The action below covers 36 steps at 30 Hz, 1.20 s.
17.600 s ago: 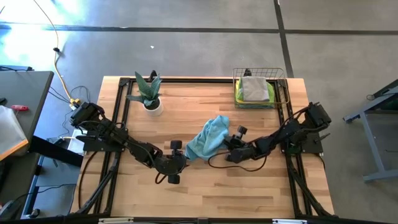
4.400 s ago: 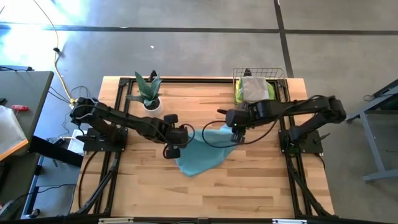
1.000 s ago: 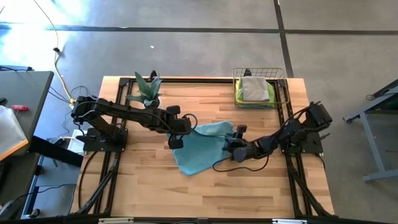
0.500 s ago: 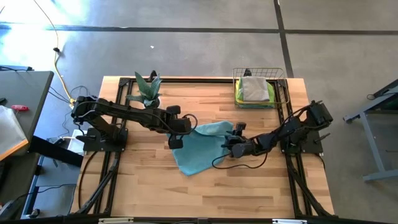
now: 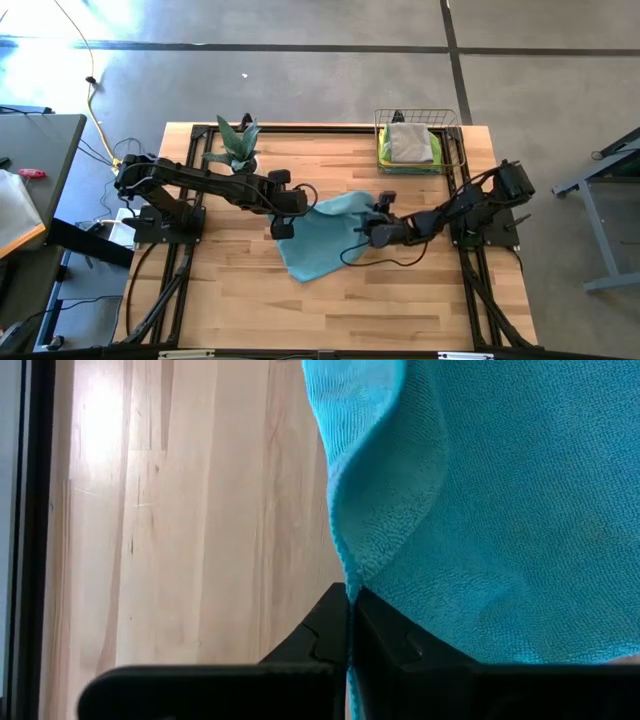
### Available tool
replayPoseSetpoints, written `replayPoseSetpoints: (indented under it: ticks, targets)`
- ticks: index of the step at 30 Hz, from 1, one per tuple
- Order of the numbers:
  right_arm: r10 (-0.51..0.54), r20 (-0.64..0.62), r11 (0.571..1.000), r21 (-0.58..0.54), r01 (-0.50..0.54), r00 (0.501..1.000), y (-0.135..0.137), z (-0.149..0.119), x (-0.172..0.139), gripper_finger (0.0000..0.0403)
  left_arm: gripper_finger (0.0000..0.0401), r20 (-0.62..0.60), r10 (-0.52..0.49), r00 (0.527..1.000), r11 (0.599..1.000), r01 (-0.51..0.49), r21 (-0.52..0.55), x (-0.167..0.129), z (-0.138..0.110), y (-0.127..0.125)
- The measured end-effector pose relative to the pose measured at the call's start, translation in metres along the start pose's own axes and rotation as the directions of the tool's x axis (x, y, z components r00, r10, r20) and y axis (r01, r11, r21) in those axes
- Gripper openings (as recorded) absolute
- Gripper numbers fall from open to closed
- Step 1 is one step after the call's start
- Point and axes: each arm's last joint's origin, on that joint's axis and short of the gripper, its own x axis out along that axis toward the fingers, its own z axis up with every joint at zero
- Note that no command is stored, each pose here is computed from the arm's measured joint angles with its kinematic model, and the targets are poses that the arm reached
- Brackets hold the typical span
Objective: Fold microfiber towels
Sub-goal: Fold the blue towel
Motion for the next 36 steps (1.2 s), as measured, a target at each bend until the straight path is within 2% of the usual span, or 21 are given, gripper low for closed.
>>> replayPoseSetpoints:
  ticks: [3,7,16,21,31,36]
  targets:
    - [-0.071,-0.017,0.997,-0.041,0.071,0.997,-0.004,-0.001,0.002,0.0129,0.0,0.0,0.0,1.0,1.0,0.0,0.0,0.0,0.0,0.0]
    - [-0.098,-0.029,0.994,-0.046,0.097,0.995,-0.008,-0.002,0.005,0.0129,0.0,0.0,0.0,1.0,1.0,0.0,0.0,0.0,0.0,0.0]
    - [-0.045,-0.039,0.999,-0.011,0.045,0.998,-0.014,-0.002,0.013,0.0126,0.0,0.0,0.0,1.0,1.0,0.0,0.0,0.0,0.0,0.0]
    - [-0.047,-0.055,0.999,0.016,0.048,0.997,-0.019,-0.004,0.018,0.0097,0.0,0.002,0.0,1.0,1.0,0.0,-0.001,0.0,0.0,0.0]
    - [-0.035,-0.027,0.998,0.049,0.036,0.999,-0.024,-0.001,0.023,0.0012,0.0,0.002,0.0,1.0,1.0,0.0,-0.002,0.0,0.0,0.0]
    - [-0.036,-0.008,0.998,0.042,0.036,0.999,-0.026,0.002,0.024,0.0002,0.0,0.003,0.0,1.0,1.0,0.0,-0.02,0.0,0.0,0.0]
